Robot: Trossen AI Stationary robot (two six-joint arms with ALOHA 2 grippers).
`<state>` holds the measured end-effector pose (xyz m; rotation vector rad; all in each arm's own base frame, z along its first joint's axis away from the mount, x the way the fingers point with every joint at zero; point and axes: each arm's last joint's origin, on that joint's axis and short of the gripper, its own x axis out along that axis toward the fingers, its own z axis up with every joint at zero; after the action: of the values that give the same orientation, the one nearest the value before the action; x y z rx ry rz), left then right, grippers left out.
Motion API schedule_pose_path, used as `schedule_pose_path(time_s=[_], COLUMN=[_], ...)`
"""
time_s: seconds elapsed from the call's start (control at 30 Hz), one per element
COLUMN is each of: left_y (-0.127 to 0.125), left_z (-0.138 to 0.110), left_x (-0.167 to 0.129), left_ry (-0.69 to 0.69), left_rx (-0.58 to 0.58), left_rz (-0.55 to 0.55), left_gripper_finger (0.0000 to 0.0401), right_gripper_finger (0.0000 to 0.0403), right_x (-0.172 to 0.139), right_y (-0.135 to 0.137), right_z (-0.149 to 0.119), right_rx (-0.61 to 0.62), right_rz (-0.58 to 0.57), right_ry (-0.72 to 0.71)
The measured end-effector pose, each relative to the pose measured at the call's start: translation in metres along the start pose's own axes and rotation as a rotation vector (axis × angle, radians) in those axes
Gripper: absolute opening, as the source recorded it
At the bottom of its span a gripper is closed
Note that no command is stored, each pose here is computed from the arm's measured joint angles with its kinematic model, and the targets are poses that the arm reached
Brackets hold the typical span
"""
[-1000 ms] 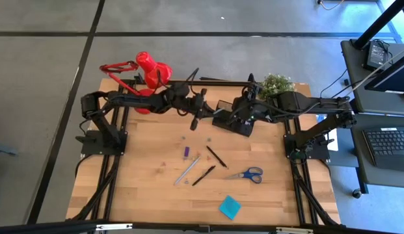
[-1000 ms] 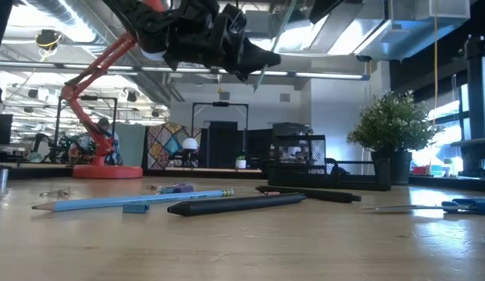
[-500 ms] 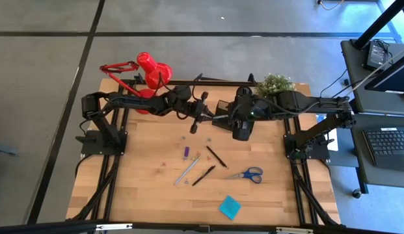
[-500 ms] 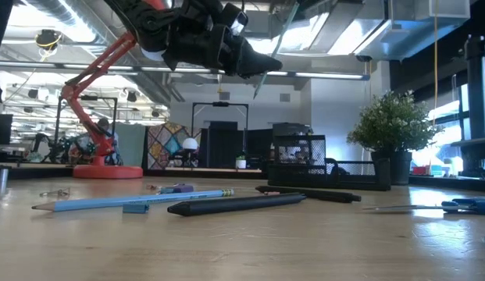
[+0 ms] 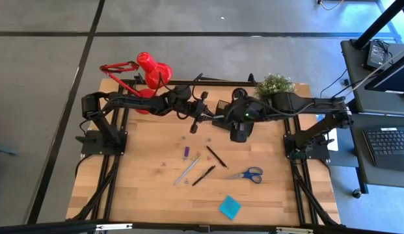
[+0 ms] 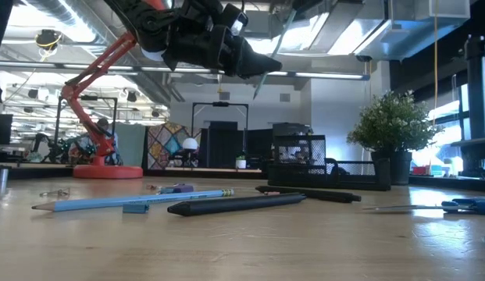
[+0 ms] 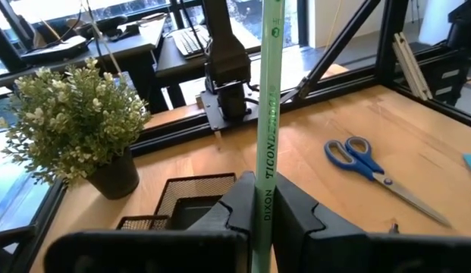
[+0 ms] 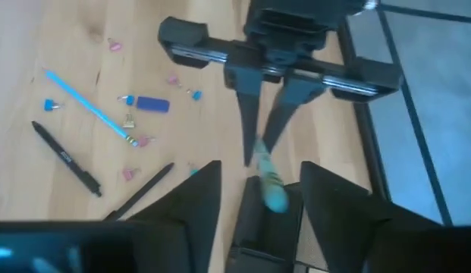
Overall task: Pick and place office supplies into organizer
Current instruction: Put the blue pencil into the black desk organizer
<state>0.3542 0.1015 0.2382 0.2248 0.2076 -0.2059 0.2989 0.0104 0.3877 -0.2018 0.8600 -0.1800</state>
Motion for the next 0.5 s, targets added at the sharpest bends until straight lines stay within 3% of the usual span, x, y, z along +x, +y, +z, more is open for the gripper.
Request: schedule_pose_path(time_s=[0.17,0.5], left_y=[0.0008,-0.0003], left_z=[-0.0021,-0.0025], left_x=[0.0003,0.0004], left_ry=[0.032,0.03], left_rx=[-0.024,-0.085], left_rz=[0.052,0.029], left_gripper_finger=[0.0019,0.0019], right_gripper_finger=[0.0123,0.004], right_x=[0.0092,0.0095], right_y=[0.0021,0.0022], right_z=[0.0006,-0.0001], right_rx=[-0.005,-0.005], right_rz=[-0.003,-0.007], right_ry=[0.026,0.034])
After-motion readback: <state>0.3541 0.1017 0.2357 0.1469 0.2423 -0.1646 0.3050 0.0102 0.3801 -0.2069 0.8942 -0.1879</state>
